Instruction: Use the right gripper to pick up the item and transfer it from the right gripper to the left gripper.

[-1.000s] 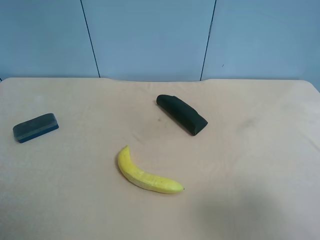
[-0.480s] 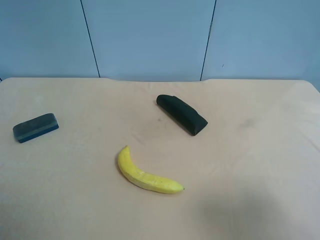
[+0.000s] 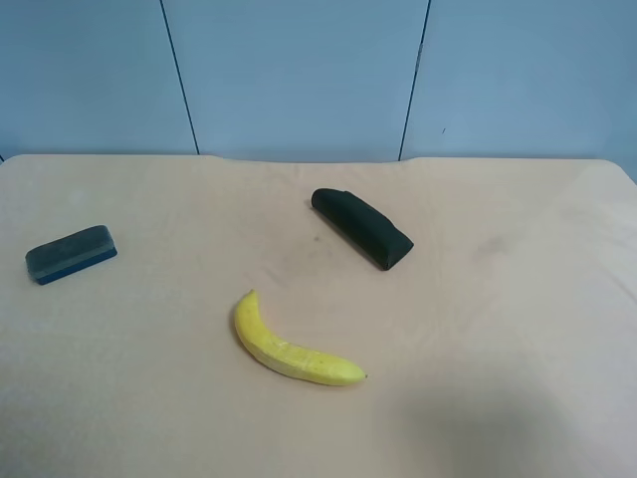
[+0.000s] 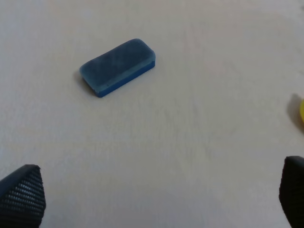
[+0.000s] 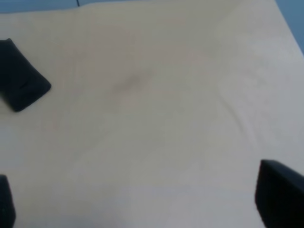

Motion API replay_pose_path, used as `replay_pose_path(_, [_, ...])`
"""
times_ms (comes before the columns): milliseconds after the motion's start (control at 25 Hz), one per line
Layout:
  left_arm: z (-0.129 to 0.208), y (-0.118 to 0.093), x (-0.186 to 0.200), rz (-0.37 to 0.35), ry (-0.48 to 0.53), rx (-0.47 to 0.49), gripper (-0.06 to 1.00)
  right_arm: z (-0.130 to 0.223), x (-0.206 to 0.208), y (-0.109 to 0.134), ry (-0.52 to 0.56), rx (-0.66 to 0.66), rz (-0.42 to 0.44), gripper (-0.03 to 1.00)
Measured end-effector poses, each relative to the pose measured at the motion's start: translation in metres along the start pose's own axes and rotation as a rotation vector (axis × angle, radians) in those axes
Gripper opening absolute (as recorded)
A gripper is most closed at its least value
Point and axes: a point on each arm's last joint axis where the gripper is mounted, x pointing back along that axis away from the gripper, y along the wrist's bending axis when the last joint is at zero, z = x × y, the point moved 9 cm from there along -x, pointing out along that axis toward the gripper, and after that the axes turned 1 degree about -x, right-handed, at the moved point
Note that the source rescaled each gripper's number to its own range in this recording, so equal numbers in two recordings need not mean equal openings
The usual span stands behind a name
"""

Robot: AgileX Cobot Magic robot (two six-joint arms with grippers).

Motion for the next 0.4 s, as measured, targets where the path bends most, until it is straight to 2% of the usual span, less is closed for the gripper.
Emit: replay_pose_path(400, [0.0, 0.0, 0.0, 0.0, 0.0, 0.0, 1.0, 0.0, 0.0, 0.0003, 0.0, 0.002, -0.004, 1.0])
